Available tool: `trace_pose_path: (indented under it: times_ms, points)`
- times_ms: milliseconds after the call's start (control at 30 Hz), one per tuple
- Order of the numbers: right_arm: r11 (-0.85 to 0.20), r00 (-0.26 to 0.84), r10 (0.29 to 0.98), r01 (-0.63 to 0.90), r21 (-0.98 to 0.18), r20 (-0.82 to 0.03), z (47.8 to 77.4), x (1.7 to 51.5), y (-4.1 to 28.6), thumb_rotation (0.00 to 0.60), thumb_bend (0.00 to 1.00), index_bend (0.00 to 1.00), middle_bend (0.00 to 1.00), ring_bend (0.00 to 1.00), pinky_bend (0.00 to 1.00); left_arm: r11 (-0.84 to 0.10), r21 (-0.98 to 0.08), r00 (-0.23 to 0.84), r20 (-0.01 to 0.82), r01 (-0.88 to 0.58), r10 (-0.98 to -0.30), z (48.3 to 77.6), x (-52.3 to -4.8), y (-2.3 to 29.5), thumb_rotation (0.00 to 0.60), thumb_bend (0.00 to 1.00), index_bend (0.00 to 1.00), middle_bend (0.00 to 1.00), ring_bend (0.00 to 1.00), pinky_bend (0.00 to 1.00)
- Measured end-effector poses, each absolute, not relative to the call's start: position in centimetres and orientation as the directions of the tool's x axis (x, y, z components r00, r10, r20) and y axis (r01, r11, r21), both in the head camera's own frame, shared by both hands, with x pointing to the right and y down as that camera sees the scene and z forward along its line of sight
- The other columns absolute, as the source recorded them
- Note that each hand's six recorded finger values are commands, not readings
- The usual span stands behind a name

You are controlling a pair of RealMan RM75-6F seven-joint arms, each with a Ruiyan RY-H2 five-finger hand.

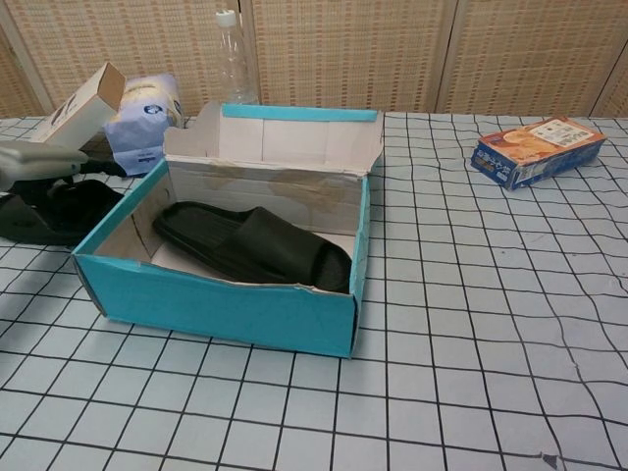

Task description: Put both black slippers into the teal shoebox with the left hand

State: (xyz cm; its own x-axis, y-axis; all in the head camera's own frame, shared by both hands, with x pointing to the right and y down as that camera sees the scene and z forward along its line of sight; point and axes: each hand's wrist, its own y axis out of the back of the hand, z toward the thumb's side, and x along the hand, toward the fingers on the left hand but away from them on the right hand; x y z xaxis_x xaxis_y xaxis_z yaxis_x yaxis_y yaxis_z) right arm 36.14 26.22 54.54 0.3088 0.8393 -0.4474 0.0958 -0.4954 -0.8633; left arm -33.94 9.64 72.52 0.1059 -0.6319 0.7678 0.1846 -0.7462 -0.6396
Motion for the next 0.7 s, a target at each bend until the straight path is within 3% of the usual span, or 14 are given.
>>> trace_pose_path:
  times_ms: [267,367,467,700]
  points:
    - [-0.49,0.301,0.845,0.102,-0.866,-0.442,54.3,36.5,26.1,0.523,0.15,0.0,0.0,0.0,0.0,-0.698,-0.676,0.123,0.733,0.236,-0.669,73.9,-32.1,9.1,0.559,0.32,0.0,0.0,0.0,0.2]
    - [-0.489,0.3,0.845,0.101,-0.866,-0.442,54.3,36.6,26.1,0.525,0.15,0.0,0.0,0.0,0.0,-0.672,-0.691,0.114,0.715,0.267,-0.69,73.8,-32.3,8.7,0.574,0.33,0.1,0.04,0.03,0.28]
    - [-0.489,0.301,0.845,0.101,-0.866,-0.442,54.3,36.5,26.1,0.525,0.15,0.0,0.0,0.0,0.0,-0.654,-0.693,0.091,0.704,0.301,-0.704,73.9,-33.1,8.6,0.6,0.34,0.22,0.17,0.15,0.39]
    - [-0.482,0.297,0.85,0.103,-0.87,-0.436,54.1,36.6,26.0,0.522,0.15,0.0,0.0,0.0,0.0,-0.685,-0.66,0.039,0.728,0.308,-0.684,74.5,-34.6,9.3,0.6,0.35,0.28,0.24,0.23,0.48]
